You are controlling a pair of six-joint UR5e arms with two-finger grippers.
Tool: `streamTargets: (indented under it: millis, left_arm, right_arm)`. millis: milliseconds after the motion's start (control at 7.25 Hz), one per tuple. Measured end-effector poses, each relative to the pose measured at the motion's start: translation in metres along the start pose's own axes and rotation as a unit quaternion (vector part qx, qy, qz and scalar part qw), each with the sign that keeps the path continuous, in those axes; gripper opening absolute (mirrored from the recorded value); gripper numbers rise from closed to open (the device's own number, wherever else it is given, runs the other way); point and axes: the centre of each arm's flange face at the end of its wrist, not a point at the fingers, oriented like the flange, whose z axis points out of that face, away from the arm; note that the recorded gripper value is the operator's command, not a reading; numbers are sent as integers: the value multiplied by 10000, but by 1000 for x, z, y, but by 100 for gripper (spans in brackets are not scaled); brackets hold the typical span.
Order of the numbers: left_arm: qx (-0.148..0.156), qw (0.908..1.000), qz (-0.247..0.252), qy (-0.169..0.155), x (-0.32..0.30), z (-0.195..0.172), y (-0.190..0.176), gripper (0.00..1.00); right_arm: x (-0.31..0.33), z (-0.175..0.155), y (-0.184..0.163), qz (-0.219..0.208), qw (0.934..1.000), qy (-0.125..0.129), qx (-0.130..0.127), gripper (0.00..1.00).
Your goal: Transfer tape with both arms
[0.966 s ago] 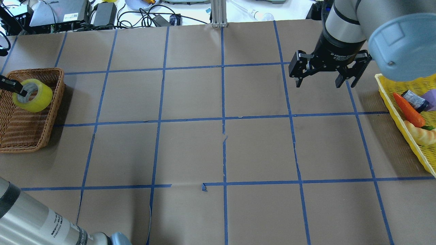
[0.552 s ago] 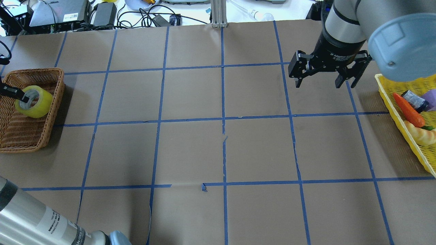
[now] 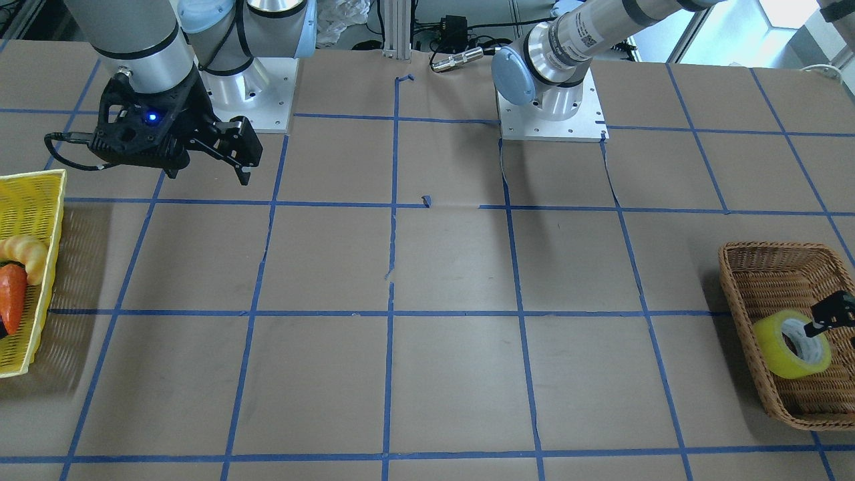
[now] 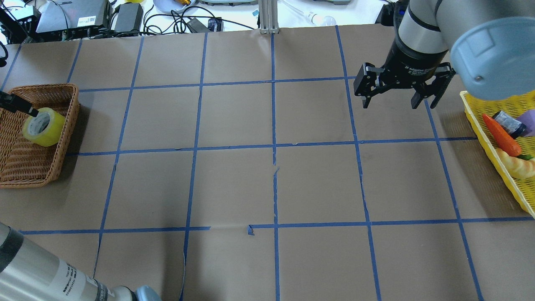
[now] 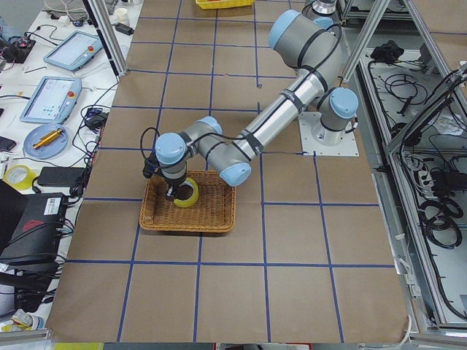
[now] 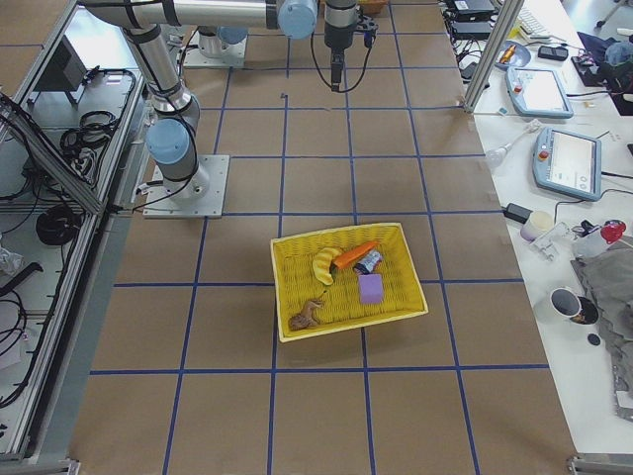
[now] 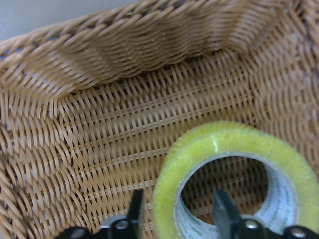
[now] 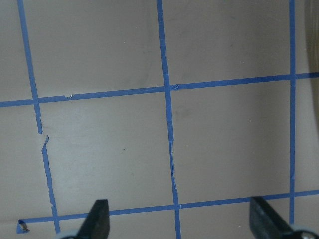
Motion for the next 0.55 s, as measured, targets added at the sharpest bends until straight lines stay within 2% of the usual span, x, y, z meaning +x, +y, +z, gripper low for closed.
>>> streamTargets:
  millis: [138,276,552]
  left_arm:
    - [-73,9999,-96,14,72,-41,-33,100]
    - [-156,9991,-392,-44,157,-77,-61,100]
    - [-140,9929,-1165,-215,327,-118,-90,100]
  right_arm:
    - [0,1,1,-3,10000,2,-16,100]
    - [-1,1,1,-3,10000,2,-18,100]
    - [-1,1,1,-4,10000,5,-23,100]
